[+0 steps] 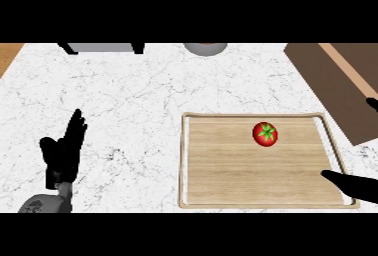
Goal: Pick the tomato from the tray and place it in the cardboard box
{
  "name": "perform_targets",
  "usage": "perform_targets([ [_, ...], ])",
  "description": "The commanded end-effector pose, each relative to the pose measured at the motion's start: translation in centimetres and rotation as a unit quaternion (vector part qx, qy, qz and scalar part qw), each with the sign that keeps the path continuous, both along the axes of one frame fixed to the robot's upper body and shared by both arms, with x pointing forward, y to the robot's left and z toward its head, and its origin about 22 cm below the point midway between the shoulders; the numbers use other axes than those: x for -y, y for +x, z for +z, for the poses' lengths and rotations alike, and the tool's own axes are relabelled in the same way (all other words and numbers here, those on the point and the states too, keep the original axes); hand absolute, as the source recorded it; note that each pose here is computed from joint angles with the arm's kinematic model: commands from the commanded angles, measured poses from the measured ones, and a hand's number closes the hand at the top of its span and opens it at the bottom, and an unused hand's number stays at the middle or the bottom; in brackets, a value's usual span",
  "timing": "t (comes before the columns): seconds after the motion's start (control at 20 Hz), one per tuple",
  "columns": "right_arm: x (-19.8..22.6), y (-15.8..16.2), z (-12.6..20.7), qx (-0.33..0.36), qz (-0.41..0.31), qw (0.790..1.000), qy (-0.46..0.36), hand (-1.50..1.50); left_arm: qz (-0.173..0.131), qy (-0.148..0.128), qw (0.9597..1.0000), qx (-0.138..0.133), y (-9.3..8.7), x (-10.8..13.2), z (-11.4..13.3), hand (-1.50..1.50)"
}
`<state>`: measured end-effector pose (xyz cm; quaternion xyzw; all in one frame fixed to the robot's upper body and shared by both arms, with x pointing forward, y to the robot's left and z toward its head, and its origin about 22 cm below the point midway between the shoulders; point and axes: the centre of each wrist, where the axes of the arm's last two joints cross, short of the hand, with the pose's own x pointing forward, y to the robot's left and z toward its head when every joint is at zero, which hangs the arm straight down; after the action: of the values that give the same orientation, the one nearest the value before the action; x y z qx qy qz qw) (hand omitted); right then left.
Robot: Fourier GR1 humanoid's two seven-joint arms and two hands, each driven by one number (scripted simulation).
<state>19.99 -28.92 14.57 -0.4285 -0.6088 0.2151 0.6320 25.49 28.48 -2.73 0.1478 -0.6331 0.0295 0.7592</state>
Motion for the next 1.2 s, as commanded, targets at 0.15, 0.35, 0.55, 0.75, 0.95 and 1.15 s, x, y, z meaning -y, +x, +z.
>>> perform_targets([
  [0.15,-3.7,0.6,5.2,-0.104,-0.006,0.994,-0.044,-1.5,-0.024,-0.002,0.9997,0.002,0.3,0.5,-0.3,0.0],
  [0.35,-5.9,1.8,5.4,-0.156,-0.003,0.987,-0.046,-1.5,-0.012,-0.004,0.9999,0.005,0.6,1.9,-0.1,0.0],
  [0.55,-6.6,4.0,3.2,-0.206,-0.009,0.977,-0.061,-1.5,-0.017,-0.008,0.9998,0.0,2.1,0.7,0.2,0.0],
  [0.75,-7.7,4.8,4.5,-0.25,-0.033,0.965,-0.068,-1.5,-0.017,-0.001,0.9999,0.0,0.7,0.9,0.2,0.0],
  [0.95,-9.3,5.4,3.5,-0.264,-0.026,0.962,-0.064,-1.5,-0.014,-0.006,0.9999,0.0,2.3,2.2,0.7,0.0],
  [1.15,-10.5,5.2,3.4,-0.268,-0.019,0.962,-0.04,-1.5,-0.004,-0.005,1.0,0.004,0.6,0.1,0.2,0.0],
])
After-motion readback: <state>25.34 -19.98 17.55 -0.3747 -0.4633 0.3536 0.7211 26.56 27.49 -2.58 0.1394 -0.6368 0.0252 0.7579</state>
